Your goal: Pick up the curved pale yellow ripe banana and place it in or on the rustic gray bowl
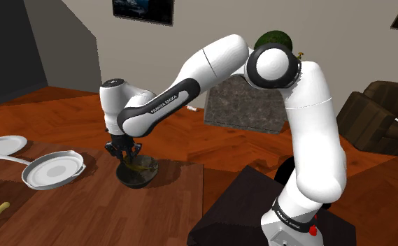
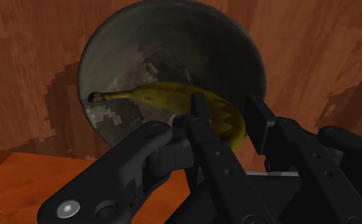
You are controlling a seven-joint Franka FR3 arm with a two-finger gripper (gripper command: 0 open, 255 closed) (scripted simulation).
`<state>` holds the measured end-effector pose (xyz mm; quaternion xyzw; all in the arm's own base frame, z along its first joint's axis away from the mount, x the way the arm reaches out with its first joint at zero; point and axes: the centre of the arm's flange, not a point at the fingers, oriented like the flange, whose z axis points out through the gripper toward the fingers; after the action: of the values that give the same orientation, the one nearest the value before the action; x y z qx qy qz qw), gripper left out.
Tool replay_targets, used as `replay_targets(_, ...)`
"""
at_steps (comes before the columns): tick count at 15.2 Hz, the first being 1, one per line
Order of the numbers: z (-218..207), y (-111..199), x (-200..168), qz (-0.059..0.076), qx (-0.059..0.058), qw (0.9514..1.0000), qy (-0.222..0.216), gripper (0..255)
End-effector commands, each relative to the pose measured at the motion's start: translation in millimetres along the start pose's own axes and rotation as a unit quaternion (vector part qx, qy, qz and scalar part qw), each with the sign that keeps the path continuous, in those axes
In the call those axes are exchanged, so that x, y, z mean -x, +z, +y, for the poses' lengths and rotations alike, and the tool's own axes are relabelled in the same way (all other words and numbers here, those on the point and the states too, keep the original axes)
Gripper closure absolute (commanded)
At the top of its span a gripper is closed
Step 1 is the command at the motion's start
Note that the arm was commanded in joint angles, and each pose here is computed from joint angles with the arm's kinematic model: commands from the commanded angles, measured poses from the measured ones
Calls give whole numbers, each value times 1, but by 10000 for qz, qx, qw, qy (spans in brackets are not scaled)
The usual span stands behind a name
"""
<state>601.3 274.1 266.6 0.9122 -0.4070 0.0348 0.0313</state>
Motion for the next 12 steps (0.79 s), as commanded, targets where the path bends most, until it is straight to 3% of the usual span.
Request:
replay_targets(1,-1,11,1,1,-1,10000,0,255)
replay_targets(12,-3,57,5,1,-1,10000,0,255)
